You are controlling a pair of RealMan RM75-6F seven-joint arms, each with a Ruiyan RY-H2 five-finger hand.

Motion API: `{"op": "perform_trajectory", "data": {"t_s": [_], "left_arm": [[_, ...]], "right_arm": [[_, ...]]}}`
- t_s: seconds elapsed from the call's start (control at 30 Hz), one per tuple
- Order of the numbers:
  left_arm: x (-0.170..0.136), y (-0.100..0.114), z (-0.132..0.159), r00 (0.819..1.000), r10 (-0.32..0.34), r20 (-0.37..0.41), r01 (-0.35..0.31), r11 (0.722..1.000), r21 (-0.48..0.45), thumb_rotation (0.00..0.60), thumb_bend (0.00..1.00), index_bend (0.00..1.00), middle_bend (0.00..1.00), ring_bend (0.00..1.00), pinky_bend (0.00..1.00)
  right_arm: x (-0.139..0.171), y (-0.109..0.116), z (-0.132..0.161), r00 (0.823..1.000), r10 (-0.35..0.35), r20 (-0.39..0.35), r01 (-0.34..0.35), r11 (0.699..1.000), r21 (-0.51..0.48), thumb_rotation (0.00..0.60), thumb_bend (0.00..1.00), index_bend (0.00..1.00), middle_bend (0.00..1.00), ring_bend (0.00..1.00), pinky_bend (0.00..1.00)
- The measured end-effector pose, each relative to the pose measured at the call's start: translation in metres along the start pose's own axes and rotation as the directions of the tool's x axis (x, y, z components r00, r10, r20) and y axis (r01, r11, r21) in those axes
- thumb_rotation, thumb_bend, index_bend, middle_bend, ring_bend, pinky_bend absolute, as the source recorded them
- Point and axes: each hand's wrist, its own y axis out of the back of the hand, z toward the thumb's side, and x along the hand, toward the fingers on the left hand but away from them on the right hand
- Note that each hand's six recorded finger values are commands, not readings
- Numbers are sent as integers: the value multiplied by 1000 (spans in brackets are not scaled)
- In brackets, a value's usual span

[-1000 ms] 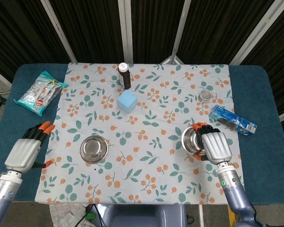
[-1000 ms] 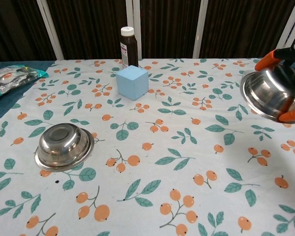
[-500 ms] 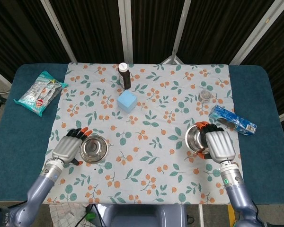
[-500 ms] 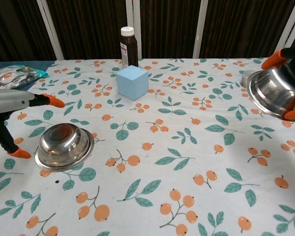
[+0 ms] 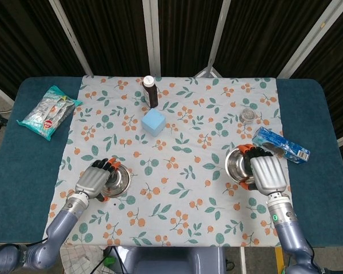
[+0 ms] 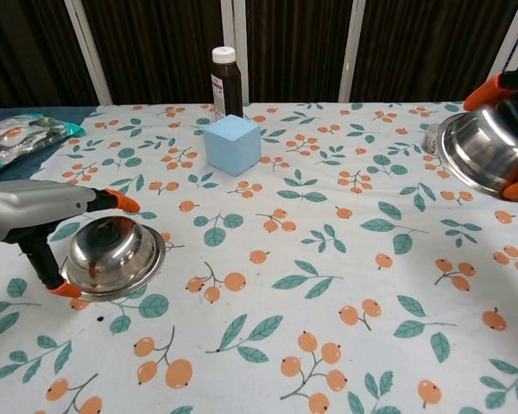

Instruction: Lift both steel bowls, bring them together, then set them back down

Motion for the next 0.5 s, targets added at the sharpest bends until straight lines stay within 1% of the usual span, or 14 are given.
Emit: {"op": "perform_trajectory", "data": {"t_s": [0.2, 0.4, 0.5], "left_arm": [[6, 0, 2, 1000, 14, 2, -14, 1000, -8, 600, 0, 70, 0, 0, 128], [11, -4, 7, 1000, 0, 22, 0, 1000, -7, 600, 0, 84, 1, 0, 128], [14, -6, 10, 1000, -6, 31, 7, 1000, -11, 600, 0, 99, 18, 0, 147]], "right_arm": [[0, 2, -1, 1000, -4, 3, 4, 1000, 3, 600, 93, 348, 286, 432, 395], [-1, 3, -3, 1000, -4, 11, 4, 1000, 3, 600, 94, 348, 286, 432, 395], [-2, 3, -4, 1000, -3, 14, 3, 1000, 8, 600, 94, 348, 286, 432, 395]]}}
